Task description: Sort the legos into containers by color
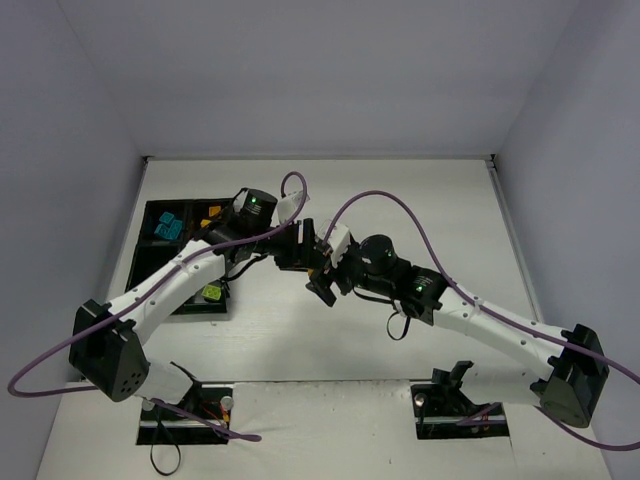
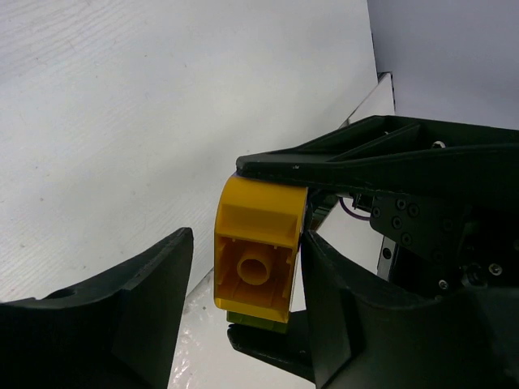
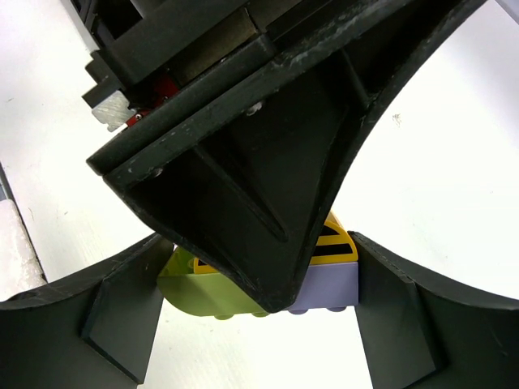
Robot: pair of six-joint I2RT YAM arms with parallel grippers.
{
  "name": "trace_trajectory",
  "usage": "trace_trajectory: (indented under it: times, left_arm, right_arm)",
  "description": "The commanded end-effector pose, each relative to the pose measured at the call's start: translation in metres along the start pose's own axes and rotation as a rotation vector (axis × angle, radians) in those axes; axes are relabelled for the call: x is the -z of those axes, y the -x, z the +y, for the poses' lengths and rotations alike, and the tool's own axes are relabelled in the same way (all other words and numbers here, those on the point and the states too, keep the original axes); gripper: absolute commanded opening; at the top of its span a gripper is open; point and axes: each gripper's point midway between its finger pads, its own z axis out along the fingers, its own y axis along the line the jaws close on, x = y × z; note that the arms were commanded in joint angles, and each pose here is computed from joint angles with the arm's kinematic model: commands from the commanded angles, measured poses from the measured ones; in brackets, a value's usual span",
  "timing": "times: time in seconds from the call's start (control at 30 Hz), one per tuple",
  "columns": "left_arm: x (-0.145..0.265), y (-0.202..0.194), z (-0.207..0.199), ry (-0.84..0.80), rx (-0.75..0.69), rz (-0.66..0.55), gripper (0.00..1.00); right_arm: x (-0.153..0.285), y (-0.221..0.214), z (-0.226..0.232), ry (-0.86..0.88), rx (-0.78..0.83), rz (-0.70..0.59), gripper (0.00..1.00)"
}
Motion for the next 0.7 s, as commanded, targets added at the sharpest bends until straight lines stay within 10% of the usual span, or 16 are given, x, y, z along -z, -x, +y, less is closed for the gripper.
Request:
trace_trajectory:
  times: [0.0,0.67]
  left_arm:
    - [0.012,0.029,-0.028,-0.056,-0.074,-0.104,0.47]
    - [0.023,0.035,-0.027,-0.053,-0.080,-0.127,0.08]
  right_arm:
    - [0.007,0.035,-0.003,-0.008,0.027,-0.117,0.00]
    - [0.006,0.013,0.001,0.003,0.004,-0.072,0.01]
